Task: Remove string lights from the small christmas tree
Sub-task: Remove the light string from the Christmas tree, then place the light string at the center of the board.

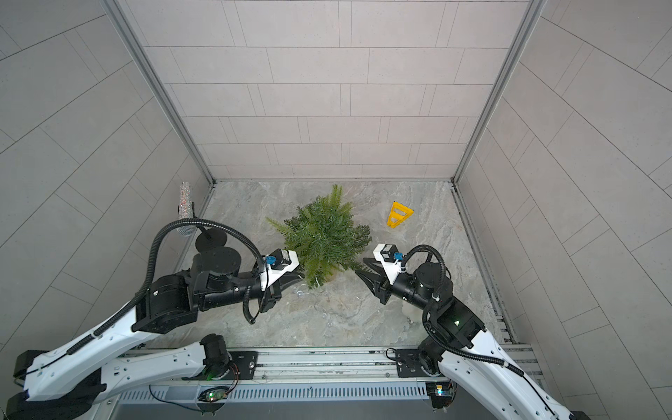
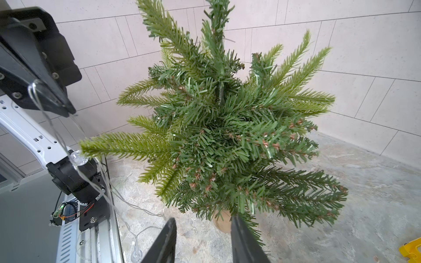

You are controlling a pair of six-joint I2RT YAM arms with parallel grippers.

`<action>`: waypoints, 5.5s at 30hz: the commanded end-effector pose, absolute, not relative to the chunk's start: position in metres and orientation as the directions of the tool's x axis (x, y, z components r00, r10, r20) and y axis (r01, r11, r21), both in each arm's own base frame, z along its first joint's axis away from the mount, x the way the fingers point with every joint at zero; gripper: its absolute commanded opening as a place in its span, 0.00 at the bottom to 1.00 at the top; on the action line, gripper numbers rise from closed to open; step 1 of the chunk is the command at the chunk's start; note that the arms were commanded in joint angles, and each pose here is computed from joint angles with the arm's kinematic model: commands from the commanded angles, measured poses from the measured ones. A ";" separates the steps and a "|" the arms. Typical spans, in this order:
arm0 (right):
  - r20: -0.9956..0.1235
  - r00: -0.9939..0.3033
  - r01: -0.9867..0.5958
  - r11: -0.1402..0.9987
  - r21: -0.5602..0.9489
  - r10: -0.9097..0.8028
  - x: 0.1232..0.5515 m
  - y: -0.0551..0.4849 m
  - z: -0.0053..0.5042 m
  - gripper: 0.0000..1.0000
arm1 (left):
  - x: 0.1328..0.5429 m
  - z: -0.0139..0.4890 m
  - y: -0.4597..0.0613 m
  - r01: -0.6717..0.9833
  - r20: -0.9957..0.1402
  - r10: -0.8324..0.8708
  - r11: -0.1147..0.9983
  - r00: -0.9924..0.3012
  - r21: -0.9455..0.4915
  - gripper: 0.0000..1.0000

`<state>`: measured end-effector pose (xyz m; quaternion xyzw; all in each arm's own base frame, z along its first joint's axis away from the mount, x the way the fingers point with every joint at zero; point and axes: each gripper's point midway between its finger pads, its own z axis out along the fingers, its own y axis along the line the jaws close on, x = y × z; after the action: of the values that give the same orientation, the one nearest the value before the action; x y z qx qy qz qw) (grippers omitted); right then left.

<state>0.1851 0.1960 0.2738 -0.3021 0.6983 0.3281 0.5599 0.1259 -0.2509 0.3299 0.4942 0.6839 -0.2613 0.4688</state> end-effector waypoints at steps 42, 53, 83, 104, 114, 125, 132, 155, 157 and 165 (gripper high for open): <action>-0.978 -0.207 -0.839 0.508 0.196 0.036 0.177 0.212 0.282 0.38 | 0.163 0.457 -0.125 0.528 -0.898 0.425 0.739 0.118 0.419 0.00; -0.987 -0.159 -0.828 0.539 0.153 0.035 0.181 0.207 0.299 0.39 | 0.187 0.491 -0.103 0.317 -0.896 0.429 0.839 0.115 0.442 0.00; -0.995 -0.096 -0.806 0.590 0.059 -0.032 0.183 0.198 0.314 0.39 | 0.309 0.448 -0.033 0.055 -0.918 0.261 0.965 -0.299 0.257 0.00; -0.985 -0.167 -0.869 0.477 0.128 -0.040 0.170 0.215 0.338 0.44 | 0.288 0.416 -0.006 -0.008 -0.895 0.185 0.979 -0.405 0.206 0.00; -0.979 -0.177 -0.884 0.455 0.111 -0.105 0.208 0.251 0.373 0.43 | 0.281 0.398 0.020 -0.125 -0.858 0.184 0.953 -0.480 0.275 0.00; -0.978 -0.176 -0.872 0.479 0.102 -0.113 0.218 0.254 0.376 0.43 | 0.338 0.388 0.020 -0.154 -0.879 0.104 0.968 -0.464 0.196 0.00; -0.980 -0.156 -0.853 0.517 0.073 -0.119 0.217 0.244 0.380 0.44 | 0.328 0.361 0.036 -0.207 -0.848 0.089 0.952 -0.523 0.227 0.04; -0.975 -0.166 -0.842 0.536 0.062 -0.147 0.211 0.234 0.363 0.47 | 0.258 0.279 -0.015 0.069 -0.724 0.070 0.997 -0.687 0.031 0.85; -0.976 -0.163 -0.841 0.538 0.059 -0.148 0.210 0.233 0.363 0.47 | 0.252 0.273 -0.056 0.282 -0.740 0.123 0.955 -0.662 -0.094 0.76; -0.977 -0.158 -0.845 0.532 0.057 -0.145 0.208 0.233 0.358 0.48 | 0.246 0.265 -0.127 0.715 -0.824 0.306 0.681 -0.477 -0.162 0.55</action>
<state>0.2107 0.2325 0.3555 -0.3547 0.6976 0.3229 0.5323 0.2479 -0.0930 0.2509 0.1999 0.8865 -0.1822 0.3753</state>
